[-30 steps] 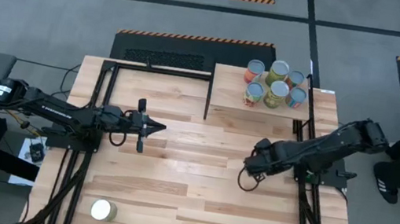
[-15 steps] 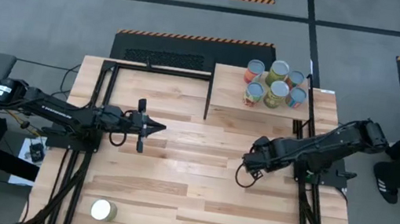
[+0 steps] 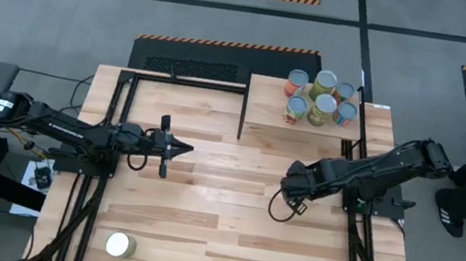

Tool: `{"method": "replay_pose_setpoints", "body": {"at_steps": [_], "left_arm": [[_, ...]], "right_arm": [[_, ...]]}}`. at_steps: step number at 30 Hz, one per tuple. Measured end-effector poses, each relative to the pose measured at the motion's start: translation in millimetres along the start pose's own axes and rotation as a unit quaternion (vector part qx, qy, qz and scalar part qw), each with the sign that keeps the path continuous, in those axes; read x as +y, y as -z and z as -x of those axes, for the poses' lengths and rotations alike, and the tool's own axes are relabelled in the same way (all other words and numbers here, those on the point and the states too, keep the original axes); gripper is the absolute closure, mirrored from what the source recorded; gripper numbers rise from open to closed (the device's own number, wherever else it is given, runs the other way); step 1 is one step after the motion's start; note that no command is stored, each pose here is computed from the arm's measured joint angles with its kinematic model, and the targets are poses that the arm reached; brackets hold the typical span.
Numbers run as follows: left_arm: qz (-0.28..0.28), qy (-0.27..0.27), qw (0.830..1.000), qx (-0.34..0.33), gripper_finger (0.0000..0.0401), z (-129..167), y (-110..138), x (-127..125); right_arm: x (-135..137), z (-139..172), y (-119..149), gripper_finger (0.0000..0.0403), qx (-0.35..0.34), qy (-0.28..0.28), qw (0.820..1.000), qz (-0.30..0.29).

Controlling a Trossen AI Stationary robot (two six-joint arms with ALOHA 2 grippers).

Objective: Pick and place cans onto a shelf
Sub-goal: Put the top large canned oranges on the shelf

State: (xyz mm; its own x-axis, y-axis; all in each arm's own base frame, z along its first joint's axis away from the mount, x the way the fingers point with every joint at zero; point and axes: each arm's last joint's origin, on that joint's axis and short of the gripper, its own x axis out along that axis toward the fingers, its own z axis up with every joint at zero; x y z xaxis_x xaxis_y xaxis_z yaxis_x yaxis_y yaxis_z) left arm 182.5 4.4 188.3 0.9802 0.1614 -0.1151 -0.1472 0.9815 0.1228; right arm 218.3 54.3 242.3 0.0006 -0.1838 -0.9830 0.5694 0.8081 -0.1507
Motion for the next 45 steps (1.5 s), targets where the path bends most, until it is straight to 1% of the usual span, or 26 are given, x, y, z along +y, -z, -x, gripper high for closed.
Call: {"method": "replay_pose_setpoints", "body": {"at_steps": [4,7,9,11,13,15,20,23,26,30,32,34,39,41,45], "left_arm": [[-0.002,0.0,1.0,0.0,0.0392,0.0,0.0,0.0],[-0.002,0.0,1.0,0.0,0.0392,0.0,0.0,0.0],[-0.002,0.0,1.0,0.0,0.0392,0.0,0.0,0.0],[-0.002,0.0,1.0,0.0,0.0392,0.0,0.0,0.0],[-0.002,0.0,1.0,0.0,0.0392,0.0,0.0,0.0],[-0.002,0.0,1.0,0.0,0.0392,0.0,0.0,0.0],[-0.004,0.0,1.0,0.0,0.0392,0.0,-0.1,0.0],[-0.004,0.0,1.0,-0.001,0.0392,-0.1,-0.3,0.0],[-0.004,-0.001,1.0,-0.001,0.0392,-0.1,-0.2,0.2],[-0.004,-0.001,1.0,0.0,0.0392,-0.1,0.0,0.2],[-0.004,-0.001,1.0,0.0,0.0392,-0.1,0.0,0.3],[-0.004,-0.001,1.0,0.0,0.0392,-0.1,0.0,0.3],[-0.004,-0.001,1.0,0.0,0.0392,-0.1,0.0,0.3],[-0.004,-0.001,1.0,0.0,0.0392,-0.1,0.0,0.3],[-0.012,-0.001,1.0,0.0,0.0392,-0.1,0.0,0.3]], "right_arm": [[6.7,27.2,-7.9,0.039,-0.055,-0.022,0.996,0.068],[10.7,52.4,-14.4,0.0386,-0.109,-0.035,0.986,0.12],[12.9,69.5,-18.8,0.0382,-0.153,-0.039,0.975,0.159],[13.5,85.6,-24.8,0.0381,-0.199,-0.037,0.959,0.2],[12.0,100.9,-31.9,0.0382,-0.242,-0.03,0.941,0.234],[10.6,112.4,-42.0,0.0386,-0.27,-0.015,0.925,0.266],[4.3,137.3,-77.2,0.0392,-0.303,0.045,0.889,0.34],[-2.9,144.2,-103.7,0.0392,-0.29,0.085,0.87,0.388],[-15.9,149.2,-129.5,0.0393,-0.271,0.12,0.857,0.421],[-39.6,150.9,-156.2,0.0394,-0.235,0.15,0.85,0.447],[-50.2,146.5,-168.3,0.0394,-0.211,0.162,0.849,0.457],[-62.8,140.6,-179.2,0.0394,-0.191,0.167,0.852,0.459],[-92.2,121.0,-201.9,0.0394,-0.161,0.14,0.862,0.459],[-100.8,112.8,-209.1,0.0394,-0.147,0.138,0.865,0.46],[-113.6,108.0,-213.5,0.0394,-0.143,0.123,0.867,0.461]]}}
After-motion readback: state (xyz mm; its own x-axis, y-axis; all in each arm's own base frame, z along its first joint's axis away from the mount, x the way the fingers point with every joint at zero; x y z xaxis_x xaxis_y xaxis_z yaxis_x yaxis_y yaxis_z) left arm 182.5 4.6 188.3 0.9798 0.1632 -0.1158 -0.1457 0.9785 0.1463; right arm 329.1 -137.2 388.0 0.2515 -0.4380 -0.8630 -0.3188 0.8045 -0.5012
